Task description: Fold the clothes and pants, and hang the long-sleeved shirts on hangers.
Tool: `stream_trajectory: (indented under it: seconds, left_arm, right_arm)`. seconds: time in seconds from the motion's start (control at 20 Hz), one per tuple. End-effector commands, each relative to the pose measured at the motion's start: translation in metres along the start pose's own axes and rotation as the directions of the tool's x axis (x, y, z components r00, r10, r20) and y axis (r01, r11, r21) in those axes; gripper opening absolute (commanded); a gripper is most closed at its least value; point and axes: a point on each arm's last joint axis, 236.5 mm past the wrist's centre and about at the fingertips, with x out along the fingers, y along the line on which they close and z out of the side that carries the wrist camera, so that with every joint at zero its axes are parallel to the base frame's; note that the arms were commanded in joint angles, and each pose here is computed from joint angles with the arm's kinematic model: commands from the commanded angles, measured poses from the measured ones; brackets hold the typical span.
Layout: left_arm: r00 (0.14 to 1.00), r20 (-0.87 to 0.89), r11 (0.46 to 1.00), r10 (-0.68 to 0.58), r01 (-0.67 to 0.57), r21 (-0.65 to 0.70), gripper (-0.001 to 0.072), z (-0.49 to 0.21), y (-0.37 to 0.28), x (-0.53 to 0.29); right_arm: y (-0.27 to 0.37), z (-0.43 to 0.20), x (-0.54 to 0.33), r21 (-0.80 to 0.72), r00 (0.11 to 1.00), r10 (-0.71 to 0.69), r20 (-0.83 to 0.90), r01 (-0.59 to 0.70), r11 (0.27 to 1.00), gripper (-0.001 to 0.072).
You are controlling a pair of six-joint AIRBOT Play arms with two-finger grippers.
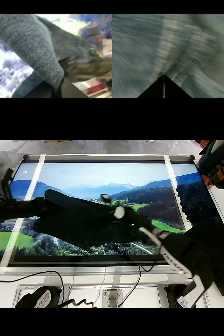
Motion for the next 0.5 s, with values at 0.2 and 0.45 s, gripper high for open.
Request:
stream_trajectory:
  seconds: [0.2,0.45]
  left_arm:
    - [0.996,0.015,0.996,-0.088,0.088,0.016,0.0040,-0.005,-0.040,-0.007]
    - [0.973,-0.099,0.975,-0.207,0.213,0.060,0.0039,-0.032,-0.101,0.066]
  right_arm:
    - [0.034,0.024,0.015,-0.109,0.999,-0.004,0.034,0.008,0.994,0.0046]
    - [-0.112,0.046,-0.078,-0.068,0.954,-0.291,-0.072,0.287,0.956,0.0048]
